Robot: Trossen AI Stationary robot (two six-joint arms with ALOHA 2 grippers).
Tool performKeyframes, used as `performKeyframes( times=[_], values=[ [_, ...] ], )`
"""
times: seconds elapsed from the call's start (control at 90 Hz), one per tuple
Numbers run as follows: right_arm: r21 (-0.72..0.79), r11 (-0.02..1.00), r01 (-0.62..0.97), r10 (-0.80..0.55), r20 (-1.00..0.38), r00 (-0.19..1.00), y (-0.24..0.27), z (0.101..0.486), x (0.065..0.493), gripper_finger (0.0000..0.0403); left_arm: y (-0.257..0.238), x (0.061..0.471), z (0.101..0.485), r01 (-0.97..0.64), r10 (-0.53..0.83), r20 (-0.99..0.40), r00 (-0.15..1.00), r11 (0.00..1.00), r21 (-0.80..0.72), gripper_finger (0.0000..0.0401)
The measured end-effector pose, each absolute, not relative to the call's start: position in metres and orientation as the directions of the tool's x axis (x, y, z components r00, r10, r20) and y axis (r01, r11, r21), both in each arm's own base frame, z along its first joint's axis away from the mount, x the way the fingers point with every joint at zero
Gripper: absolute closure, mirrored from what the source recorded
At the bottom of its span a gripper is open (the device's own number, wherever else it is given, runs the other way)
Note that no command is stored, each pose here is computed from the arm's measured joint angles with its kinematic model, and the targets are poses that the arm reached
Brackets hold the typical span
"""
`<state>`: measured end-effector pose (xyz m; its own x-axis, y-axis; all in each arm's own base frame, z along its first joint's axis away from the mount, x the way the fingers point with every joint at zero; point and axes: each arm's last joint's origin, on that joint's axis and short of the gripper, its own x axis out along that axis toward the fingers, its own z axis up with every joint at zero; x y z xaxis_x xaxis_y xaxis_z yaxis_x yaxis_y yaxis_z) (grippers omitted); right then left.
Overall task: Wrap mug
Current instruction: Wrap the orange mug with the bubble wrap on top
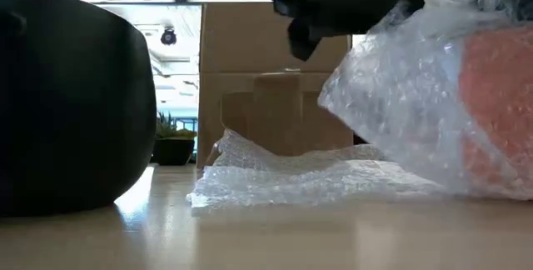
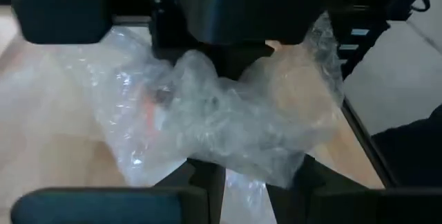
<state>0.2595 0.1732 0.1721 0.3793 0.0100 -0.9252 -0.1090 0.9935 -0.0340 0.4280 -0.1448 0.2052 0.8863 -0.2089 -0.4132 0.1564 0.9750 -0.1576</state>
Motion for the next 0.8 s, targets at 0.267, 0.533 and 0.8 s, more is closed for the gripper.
performKeyframes(
  times=[0.267,0.533,0.8],
  values=[
    [-0.011,0.994,-0.106,0.031,-0.921,0.388,0.172,0.172,0.263,0.0401,-0.153,0.453,0.186,0.168,-0.219,-0.365,0.905,0.971,-0.167,0.0326],
    [-0.008,0.994,-0.107,0.023,-0.959,0.284,0.175,0.210,0.261,0.0401,-0.154,0.455,0.180,0.160,-0.214,-0.386,0.897,0.973,-0.168,0.0326],
    [-0.014,0.992,-0.122,0.017,-0.967,0.255,0.178,0.248,0.263,0.0401,-0.153,0.455,0.179,0.155,-0.210,-0.393,0.895,0.974,-0.166,0.0326]
  ],
)
